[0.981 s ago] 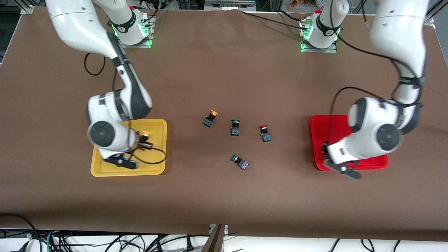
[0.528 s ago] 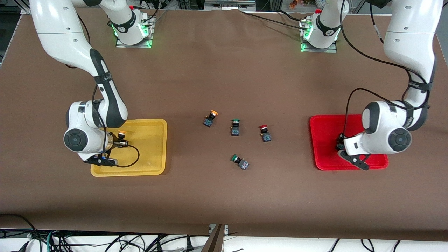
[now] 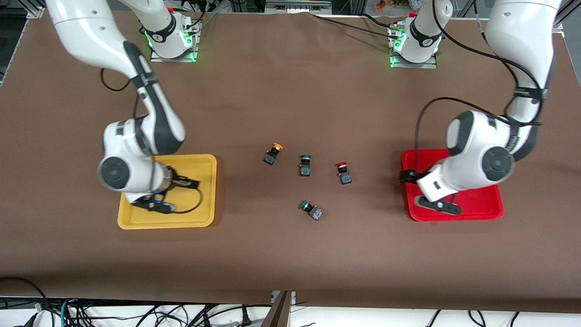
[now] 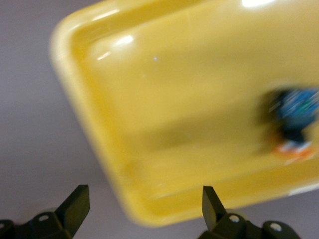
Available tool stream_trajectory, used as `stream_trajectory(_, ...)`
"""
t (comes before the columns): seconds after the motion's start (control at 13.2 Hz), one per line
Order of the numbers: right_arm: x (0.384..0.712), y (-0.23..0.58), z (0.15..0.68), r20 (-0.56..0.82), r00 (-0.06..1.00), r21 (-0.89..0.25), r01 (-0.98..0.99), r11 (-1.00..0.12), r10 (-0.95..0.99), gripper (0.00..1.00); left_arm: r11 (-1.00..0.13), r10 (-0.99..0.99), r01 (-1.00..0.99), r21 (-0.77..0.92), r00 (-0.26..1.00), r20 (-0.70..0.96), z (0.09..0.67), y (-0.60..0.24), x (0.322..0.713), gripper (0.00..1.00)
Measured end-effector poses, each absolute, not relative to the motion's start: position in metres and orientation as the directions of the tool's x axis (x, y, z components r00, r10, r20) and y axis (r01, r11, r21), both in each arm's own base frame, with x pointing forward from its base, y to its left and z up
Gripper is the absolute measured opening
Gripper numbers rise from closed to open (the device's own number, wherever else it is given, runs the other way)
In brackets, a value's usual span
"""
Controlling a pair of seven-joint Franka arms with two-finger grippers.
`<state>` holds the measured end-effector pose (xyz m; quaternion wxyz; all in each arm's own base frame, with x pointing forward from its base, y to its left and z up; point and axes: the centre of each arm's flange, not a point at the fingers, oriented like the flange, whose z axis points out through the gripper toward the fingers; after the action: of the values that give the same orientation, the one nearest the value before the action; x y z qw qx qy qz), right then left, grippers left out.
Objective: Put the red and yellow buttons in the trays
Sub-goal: 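Place the orange button in the yellow tray while the left gripper places the red one, then grasp another orange button with the right gripper while the left gripper grasps a red one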
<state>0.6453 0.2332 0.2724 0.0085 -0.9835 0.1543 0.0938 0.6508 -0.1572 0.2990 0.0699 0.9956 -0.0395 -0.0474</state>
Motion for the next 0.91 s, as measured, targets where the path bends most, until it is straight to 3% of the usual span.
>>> stream_trajectory(0.3,0.601,0.357,0.246,-0.121,0.897,-0.009,-0.430,-0.903,-0.426,1.00,-0.981,0.129,0.143,0.132,0.986,-0.107,0.242,-0.267,0.622,1.00)
stream_trajectory(0.6,0.577,0.403,0.200,-0.100,0.860,-0.031,-0.506,-0.862,-0.501,1.00,-0.994,0.112,0.113,0.002,0.988,-0.110,0.189,-0.306,0.589,1.00)
stream_trajectory(0.68,0.570,0.413,0.194,-0.100,0.857,-0.028,-0.510,-0.860,-0.505,1.00,-0.994,0.112,0.112,-0.007,0.987,-0.114,0.185,-0.303,0.587,0.93)
stream_trajectory(0.91,0.546,0.443,0.187,-0.103,0.867,-0.022,-0.491,-0.871,-0.487,1.00,-0.993,0.121,0.120,-0.012,0.986,-0.114,0.183,-0.298,0.589,0.58)
